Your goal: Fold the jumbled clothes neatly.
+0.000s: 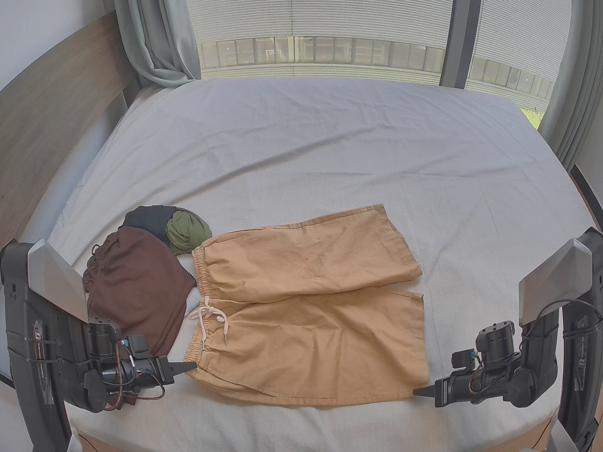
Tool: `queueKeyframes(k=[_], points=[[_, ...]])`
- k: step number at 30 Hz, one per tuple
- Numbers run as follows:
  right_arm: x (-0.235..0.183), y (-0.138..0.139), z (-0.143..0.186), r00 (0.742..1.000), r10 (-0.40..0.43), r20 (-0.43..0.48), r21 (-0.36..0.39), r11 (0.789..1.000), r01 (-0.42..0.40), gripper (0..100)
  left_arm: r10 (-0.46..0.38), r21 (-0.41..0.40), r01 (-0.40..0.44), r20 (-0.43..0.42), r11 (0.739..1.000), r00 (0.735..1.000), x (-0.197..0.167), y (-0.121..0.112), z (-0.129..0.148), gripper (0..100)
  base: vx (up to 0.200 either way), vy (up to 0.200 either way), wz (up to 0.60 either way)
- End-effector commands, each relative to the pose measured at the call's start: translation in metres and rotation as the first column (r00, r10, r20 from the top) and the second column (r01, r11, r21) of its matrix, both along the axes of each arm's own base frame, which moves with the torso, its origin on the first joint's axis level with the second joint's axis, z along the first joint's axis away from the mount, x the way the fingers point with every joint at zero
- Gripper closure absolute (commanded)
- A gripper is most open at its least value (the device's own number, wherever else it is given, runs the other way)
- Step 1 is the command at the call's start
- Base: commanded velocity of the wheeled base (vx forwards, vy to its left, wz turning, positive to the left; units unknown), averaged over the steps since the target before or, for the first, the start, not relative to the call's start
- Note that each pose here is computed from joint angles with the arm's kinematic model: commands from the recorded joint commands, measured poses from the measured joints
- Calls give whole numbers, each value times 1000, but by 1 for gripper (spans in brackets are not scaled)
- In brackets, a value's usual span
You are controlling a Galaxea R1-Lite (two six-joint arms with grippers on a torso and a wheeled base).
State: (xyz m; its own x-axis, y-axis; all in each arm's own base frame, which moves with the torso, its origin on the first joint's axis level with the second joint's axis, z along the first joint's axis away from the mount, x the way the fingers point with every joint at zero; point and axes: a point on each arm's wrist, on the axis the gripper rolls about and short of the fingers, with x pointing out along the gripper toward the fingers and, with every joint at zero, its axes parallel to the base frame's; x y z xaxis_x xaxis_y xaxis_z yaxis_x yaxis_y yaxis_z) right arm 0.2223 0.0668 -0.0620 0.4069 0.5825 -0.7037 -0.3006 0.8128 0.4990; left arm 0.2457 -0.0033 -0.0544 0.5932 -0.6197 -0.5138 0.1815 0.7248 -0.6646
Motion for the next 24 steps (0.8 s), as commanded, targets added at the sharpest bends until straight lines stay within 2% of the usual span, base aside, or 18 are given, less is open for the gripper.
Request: queueKeyframes(k=[1, 24], points=[[0, 0, 0, 1000, 0, -2, 0, 1000, 0, 100, 1, -1, -1, -1, 1000, 1000, 0, 0, 0, 100, 0, 0, 0], [0, 0, 0, 1000, 0, -2, 0, 1000, 0, 100, 1, 0, -1, 2, 1000, 1000, 0, 1, -1, 100, 0, 0, 0]])
